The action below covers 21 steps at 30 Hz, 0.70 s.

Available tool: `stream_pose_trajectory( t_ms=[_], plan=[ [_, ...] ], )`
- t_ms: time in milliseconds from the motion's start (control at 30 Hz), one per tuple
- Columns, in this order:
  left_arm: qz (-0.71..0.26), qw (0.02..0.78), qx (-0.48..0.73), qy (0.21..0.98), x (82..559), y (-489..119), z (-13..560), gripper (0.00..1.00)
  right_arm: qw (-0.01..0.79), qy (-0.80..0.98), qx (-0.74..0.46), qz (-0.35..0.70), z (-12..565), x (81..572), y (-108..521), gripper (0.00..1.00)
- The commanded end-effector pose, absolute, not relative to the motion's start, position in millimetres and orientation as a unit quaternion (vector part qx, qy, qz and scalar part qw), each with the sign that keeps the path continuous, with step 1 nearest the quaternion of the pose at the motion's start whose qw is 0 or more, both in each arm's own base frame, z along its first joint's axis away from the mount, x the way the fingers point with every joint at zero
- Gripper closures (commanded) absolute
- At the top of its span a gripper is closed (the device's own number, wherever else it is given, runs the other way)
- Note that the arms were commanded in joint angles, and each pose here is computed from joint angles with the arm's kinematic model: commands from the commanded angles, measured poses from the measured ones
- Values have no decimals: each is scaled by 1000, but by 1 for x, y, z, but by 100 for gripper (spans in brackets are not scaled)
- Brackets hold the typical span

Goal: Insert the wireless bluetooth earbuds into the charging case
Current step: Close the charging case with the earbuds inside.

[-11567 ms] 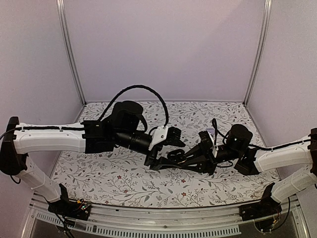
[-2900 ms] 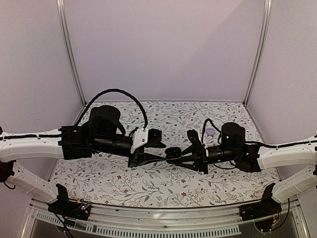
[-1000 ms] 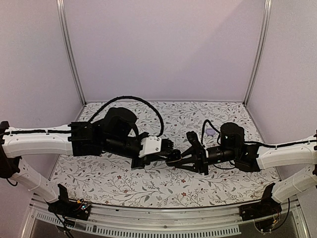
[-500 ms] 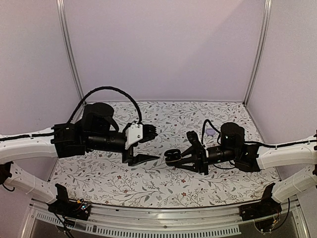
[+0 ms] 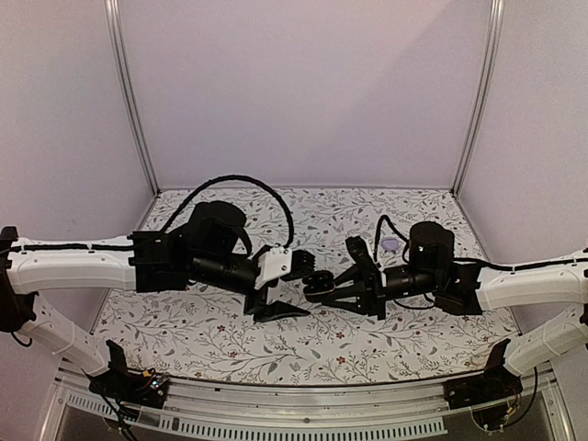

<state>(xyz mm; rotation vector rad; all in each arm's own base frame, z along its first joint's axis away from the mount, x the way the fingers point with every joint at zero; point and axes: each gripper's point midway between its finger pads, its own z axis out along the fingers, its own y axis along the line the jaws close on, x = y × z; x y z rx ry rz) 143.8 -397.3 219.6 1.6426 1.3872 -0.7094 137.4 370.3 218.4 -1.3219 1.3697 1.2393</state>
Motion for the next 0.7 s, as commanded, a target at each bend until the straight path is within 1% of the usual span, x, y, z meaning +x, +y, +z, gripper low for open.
stream_pose_trajectory(
  t_ms=[0, 100, 233, 333, 400, 467, 533, 567, 600, 667],
  plan=[
    [-301, 436, 683, 504, 119, -406, 237, 26, 427, 543, -523, 499, 227, 141, 376, 100],
    [-286, 451, 690, 488, 112, -404, 242, 27, 418, 550, -519, 504, 223, 144, 376, 100],
    [-273, 447, 700, 486, 110, -402, 236, 30, 416, 553, -509, 512, 225, 151, 372, 100],
    [-258, 442, 703, 494, 112, -400, 229, 32, 411, 560, -495, 522, 227, 155, 369, 100],
    [-241, 461, 681, 515, 125, -399, 233, 31, 409, 569, -488, 520, 224, 162, 368, 100],
    [-226, 491, 640, 546, 147, -393, 240, 22, 404, 592, -469, 516, 214, 177, 365, 100],
    [-215, 519, 584, 586, 174, -383, 246, 12, 401, 630, -437, 501, 201, 203, 361, 100],
    [-207, 523, 559, 609, 188, -376, 246, 3, 395, 654, -419, 491, 191, 218, 358, 100],
    [-212, 529, 532, 626, 199, -372, 249, 1, 392, 674, -400, 482, 183, 233, 355, 100],
    [-210, 545, 479, 656, 222, -361, 256, 0, 390, 710, -363, 461, 170, 260, 346, 100]
  ],
)
